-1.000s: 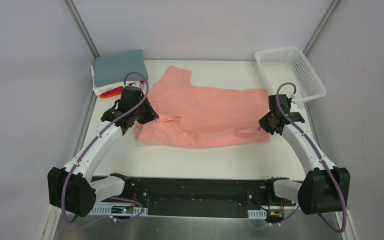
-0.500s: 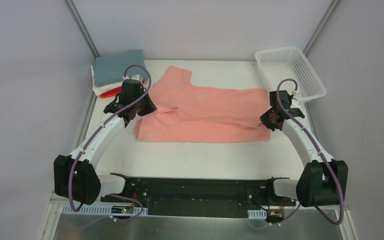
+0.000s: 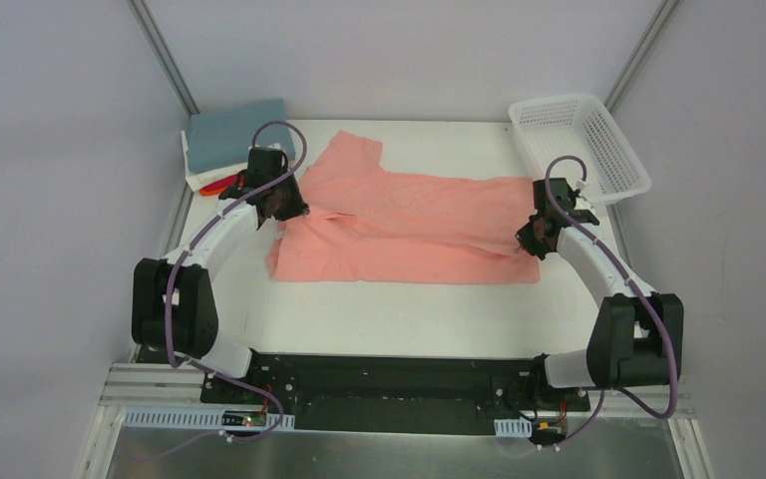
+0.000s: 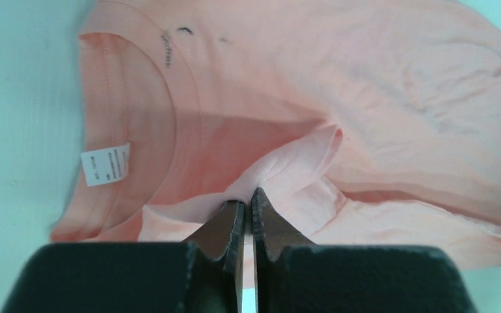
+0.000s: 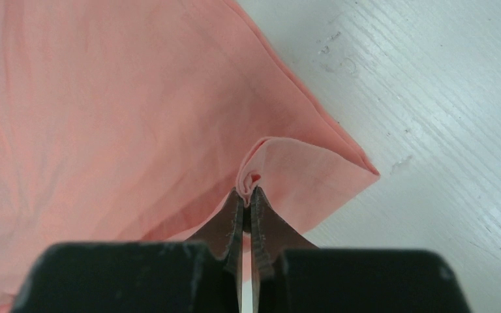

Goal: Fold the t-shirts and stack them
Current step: Fold the flattened tshirt in 1/3 of the way, then grab the side of the flattened tshirt furthest away from the robot with both arms

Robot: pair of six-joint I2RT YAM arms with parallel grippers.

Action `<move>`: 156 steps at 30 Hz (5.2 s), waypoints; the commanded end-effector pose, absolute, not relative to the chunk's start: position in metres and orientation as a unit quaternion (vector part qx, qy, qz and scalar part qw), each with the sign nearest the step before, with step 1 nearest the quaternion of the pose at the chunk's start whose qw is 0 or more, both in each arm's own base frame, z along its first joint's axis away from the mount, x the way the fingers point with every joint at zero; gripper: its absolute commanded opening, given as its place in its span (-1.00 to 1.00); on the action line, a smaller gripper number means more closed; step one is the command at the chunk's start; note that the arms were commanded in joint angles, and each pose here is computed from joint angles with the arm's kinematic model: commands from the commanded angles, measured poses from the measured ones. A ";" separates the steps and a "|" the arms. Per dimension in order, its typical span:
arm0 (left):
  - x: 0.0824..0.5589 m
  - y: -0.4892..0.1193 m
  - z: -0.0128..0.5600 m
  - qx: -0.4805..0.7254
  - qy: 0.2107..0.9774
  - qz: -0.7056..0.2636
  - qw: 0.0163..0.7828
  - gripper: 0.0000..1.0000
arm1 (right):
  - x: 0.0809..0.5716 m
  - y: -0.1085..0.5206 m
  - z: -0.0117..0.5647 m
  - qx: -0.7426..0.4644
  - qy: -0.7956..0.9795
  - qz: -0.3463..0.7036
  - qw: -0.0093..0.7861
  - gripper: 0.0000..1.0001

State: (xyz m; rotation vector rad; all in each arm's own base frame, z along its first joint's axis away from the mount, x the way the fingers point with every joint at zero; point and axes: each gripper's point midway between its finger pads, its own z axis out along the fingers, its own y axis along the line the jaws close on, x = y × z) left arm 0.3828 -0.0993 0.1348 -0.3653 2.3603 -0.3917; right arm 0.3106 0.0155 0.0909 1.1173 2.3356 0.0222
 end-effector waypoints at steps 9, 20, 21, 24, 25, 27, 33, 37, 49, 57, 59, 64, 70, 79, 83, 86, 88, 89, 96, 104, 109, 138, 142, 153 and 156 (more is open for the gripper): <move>0.453 -0.070 0.112 -0.215 0.916 -0.123 0.315 0.87 | 0.349 0.014 0.116 0.433 0.842 0.035 0.320 0.33; 0.386 -0.105 0.130 -0.200 0.914 -0.190 0.298 0.98 | 0.319 0.061 0.126 0.338 0.870 0.134 0.334 0.99; 0.383 -0.111 0.124 -0.194 0.917 -0.194 0.289 0.98 | 0.320 0.067 0.121 0.326 0.877 0.140 0.325 0.99; 0.377 -0.122 0.103 -0.188 0.926 -0.203 0.258 0.98 | 0.330 0.078 0.106 0.296 0.896 0.135 0.303 0.99; 0.375 -0.123 0.095 -0.189 0.929 -0.203 0.245 0.98 | 0.334 0.080 0.100 0.295 0.900 0.132 0.293 0.99; 0.370 -0.123 0.081 -0.195 0.933 -0.198 0.230 0.98 | 0.338 0.083 0.087 0.297 0.906 0.128 0.275 0.99; 0.338 -0.113 0.034 -0.208 0.948 -0.166 0.176 0.98 | 0.321 0.073 0.046 0.320 0.917 0.077 0.223 0.99; 0.299 -0.104 0.006 -0.229 0.954 -0.141 0.135 0.98 | 0.290 0.071 0.026 0.331 0.923 0.066 0.182 0.99; 0.180 -0.073 0.009 -0.303 0.939 -0.104 0.128 0.98 | 0.172 0.077 0.019 0.351 0.925 0.101 0.105 0.99; 0.165 -0.081 0.027 -0.309 0.922 -0.160 0.171 0.98 | 0.138 0.080 0.030 0.355 0.922 0.122 0.096 0.99; 0.163 -0.081 0.027 -0.315 0.919 -0.162 0.172 0.98 | 0.139 0.083 0.032 0.358 0.920 0.131 0.094 0.99; 0.173 -0.070 0.030 -0.322 0.918 -0.133 0.190 0.98 | 0.135 0.080 0.034 0.378 0.913 0.120 0.093 0.99; 0.199 -0.079 0.067 -0.299 0.913 -0.163 0.224 0.98 | 0.163 0.076 0.066 0.368 0.904 0.139 0.170 0.99; 0.292 -0.091 0.180 -0.213 0.900 -0.179 0.337 0.98 | 0.261 0.036 0.164 0.322 0.840 0.098 0.426 0.99; 0.357 -0.099 0.197 -0.169 0.912 -0.155 0.340 0.98 | 0.296 0.039 0.177 0.292 0.842 0.088 0.444 0.99; 0.412 -0.099 0.197 -0.149 0.919 -0.125 0.343 0.98 | 0.320 0.034 0.168 0.280 0.863 0.039 0.419 0.99; 0.441 -0.103 0.189 -0.129 0.928 -0.111 0.331 0.98 | 0.332 0.027 0.162 0.301 0.866 0.008 0.399 0.99; 0.458 -0.105 0.185 -0.119 0.930 -0.108 0.330 0.98 | 0.340 0.025 0.163 0.308 0.867 0.003 0.393 0.99; 0.547 -0.111 0.125 -0.085 0.944 -0.068 0.311 0.93 | 0.368 0.032 0.144 0.320 0.875 0.020 0.362 0.99; 0.577 -0.118 0.073 -0.083 0.951 -0.064 0.292 0.60 | 0.369 0.026 0.125 0.325 0.883 0.007 0.339 0.99; 0.567 -0.117 0.052 -0.075 0.959 -0.052 0.269 0.34 | 0.369 0.025 0.120 0.327 0.885 0.006 0.331 0.99; 0.559 -0.116 0.022 -0.055 0.962 0.055 0.262 -0.17 | 0.366 0.028 0.106 0.325 0.894 0.015 0.307 0.99; 0.566 -0.115 0.030 -0.054 0.959 0.054 0.274 -0.24 | 0.369 0.028 0.107 0.327 0.893 0.013 0.308 0.99; 0.569 -0.129 0.037 -0.049 0.960 0.008 0.274 -1.00 | 0.406 0.010 0.098 0.354 0.871 -0.035 0.339 0.75; 0.568 -0.127 0.043 -0.049 0.959 0.010 0.278 -1.00 | 0.419 0.004 0.088 0.365 0.866 -0.061 0.337 0.61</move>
